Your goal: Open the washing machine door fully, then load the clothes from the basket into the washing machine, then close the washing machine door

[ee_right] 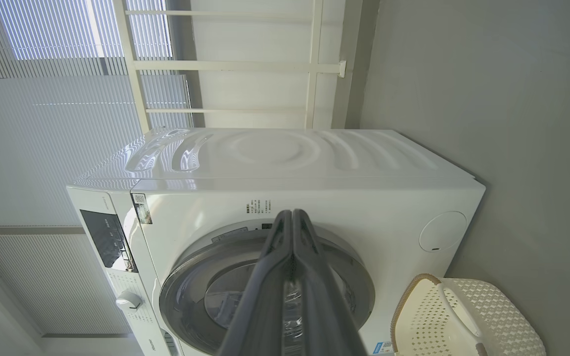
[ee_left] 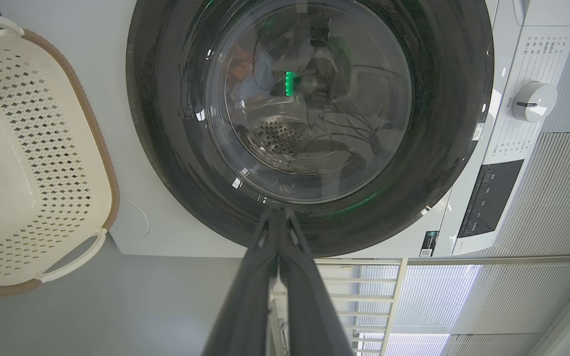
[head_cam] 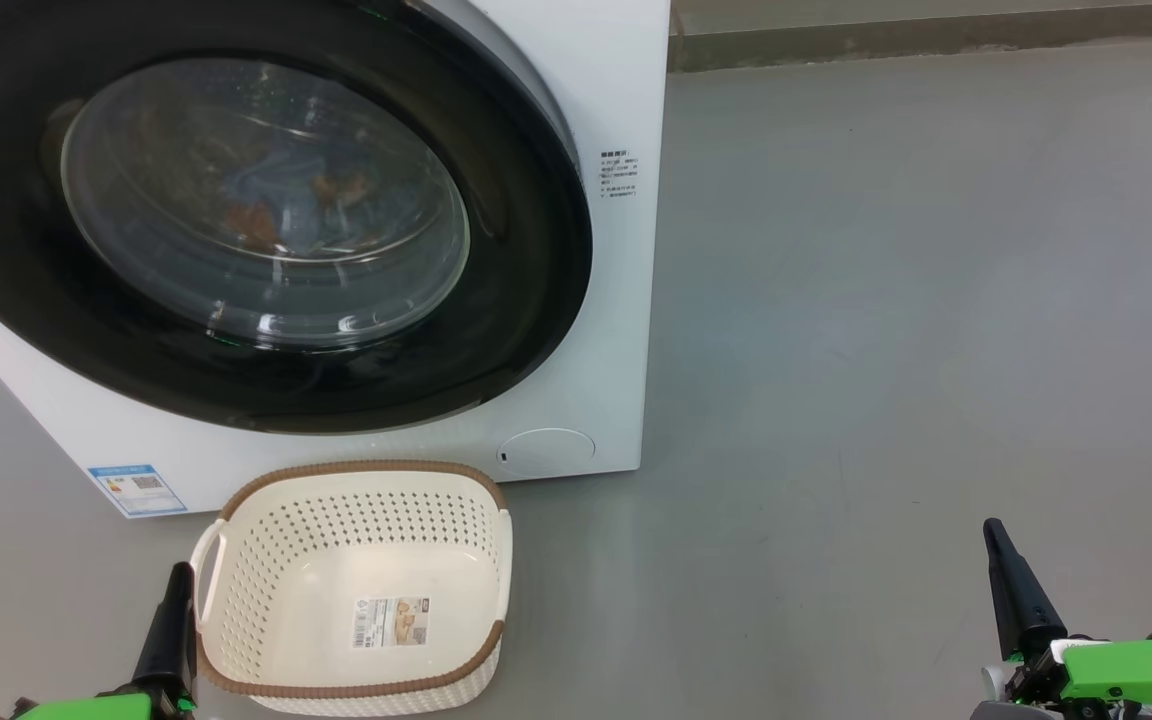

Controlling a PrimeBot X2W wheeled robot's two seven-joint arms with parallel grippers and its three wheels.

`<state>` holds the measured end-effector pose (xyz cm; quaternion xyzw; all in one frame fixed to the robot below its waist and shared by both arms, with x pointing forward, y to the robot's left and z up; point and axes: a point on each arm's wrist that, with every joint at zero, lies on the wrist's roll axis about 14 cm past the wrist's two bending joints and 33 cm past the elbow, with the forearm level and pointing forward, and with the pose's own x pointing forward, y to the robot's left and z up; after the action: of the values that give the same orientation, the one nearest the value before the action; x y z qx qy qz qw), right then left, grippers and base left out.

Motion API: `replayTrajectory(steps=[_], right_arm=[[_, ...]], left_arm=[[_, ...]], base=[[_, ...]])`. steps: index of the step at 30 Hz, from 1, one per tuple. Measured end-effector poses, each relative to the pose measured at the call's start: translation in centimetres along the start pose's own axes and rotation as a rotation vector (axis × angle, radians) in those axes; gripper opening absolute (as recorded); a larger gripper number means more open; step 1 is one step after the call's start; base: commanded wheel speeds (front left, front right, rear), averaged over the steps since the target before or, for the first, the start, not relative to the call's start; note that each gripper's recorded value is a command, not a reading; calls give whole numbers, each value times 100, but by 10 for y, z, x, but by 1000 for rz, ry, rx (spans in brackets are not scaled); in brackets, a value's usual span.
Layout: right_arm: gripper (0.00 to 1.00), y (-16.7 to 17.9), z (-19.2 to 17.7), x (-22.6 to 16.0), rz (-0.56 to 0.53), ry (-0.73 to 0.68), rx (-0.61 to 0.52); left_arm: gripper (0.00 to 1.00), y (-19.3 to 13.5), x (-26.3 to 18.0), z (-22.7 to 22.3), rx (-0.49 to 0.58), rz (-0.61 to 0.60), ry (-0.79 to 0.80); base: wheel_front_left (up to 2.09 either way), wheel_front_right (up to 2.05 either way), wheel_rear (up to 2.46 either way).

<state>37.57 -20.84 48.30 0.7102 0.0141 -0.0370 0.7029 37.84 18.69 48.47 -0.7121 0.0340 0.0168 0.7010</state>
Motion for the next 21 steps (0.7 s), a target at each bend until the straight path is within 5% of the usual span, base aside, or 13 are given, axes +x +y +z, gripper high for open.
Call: replayTrajectory(steps=[21], right_arm=[[0, 0, 1, 0, 0, 0, 3]], left_arm=[[0, 0, 0, 0, -2, 0, -1]], base=[[0, 0, 0]])
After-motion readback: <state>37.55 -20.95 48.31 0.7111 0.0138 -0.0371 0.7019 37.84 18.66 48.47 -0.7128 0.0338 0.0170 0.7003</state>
